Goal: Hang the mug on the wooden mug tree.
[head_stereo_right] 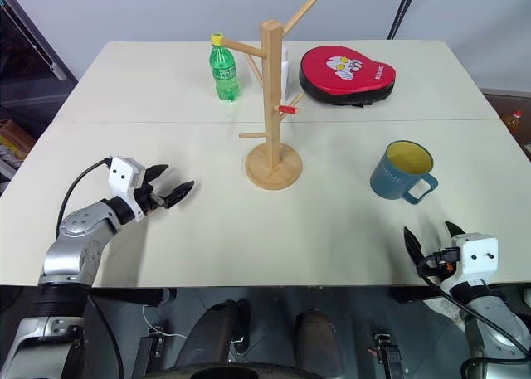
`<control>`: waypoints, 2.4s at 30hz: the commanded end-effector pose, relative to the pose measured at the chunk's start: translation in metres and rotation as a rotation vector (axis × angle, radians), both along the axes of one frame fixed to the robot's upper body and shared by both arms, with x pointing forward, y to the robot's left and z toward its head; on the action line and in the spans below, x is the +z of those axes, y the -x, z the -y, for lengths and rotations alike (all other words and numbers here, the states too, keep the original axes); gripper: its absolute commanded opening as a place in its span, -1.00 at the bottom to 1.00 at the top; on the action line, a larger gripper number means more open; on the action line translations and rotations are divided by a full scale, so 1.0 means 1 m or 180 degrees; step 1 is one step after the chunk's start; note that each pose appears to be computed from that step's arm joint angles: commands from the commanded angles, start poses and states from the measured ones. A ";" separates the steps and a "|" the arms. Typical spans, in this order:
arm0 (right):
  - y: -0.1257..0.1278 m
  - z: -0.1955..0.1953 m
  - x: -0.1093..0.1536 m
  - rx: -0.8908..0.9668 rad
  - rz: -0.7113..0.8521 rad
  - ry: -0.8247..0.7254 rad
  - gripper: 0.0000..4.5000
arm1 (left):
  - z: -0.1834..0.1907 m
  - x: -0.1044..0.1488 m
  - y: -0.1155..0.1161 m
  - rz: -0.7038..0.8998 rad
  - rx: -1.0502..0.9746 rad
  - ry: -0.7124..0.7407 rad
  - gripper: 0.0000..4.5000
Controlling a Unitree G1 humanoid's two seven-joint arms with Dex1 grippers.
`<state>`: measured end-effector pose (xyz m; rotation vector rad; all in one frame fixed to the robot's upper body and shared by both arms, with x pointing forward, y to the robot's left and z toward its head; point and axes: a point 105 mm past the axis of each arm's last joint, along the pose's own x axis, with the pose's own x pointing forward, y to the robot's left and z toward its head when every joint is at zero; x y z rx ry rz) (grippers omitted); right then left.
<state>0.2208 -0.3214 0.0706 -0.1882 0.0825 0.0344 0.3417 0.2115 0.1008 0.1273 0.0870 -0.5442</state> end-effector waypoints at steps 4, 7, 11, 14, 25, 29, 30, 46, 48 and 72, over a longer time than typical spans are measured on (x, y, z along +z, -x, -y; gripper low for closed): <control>0.003 0.006 0.010 -0.0053 0.0142 0.0106 0.95 | 0.001 0.010 -0.004 0.0134 -0.0038 -0.0036 1.00; 0.005 0.006 0.010 -0.0092 0.0157 0.0113 0.95 | 0.010 0.011 -0.002 0.0115 -0.0176 0.0001 1.00; 0.002 0.006 0.014 -0.0225 0.0226 0.0074 0.95 | 0.032 0.022 0.008 0.0167 -0.0589 0.0091 1.00; 0.000 0.002 0.017 -0.0298 0.0265 -0.0006 0.95 | 0.059 0.034 0.028 0.0219 -0.1163 0.0199 1.00; -0.015 -0.006 0.035 -0.0823 0.0562 -0.0061 0.95 | 0.137 0.056 0.088 0.0139 -0.2719 0.0169 1.00; -0.026 -0.009 0.038 -0.0933 0.0610 -0.0027 0.95 | 0.145 0.059 0.088 0.0204 -0.2776 0.0159 1.00; -0.029 -0.011 0.039 -0.0928 0.0613 -0.0020 0.95 | 0.146 0.060 0.088 0.0213 -0.2775 0.0162 1.00; -0.043 0.001 0.030 -0.1172 0.0526 0.0047 0.95 | 0.146 0.063 0.088 0.0310 -0.2717 0.0135 1.00; -0.044 0.005 0.027 -0.1230 0.0504 0.0048 0.95 | 0.146 0.063 0.088 0.0317 -0.2716 0.0135 1.00; -0.062 0.009 0.028 -0.1218 0.0642 0.0001 0.95 | 0.148 0.064 0.090 0.0371 -0.2699 0.0150 1.00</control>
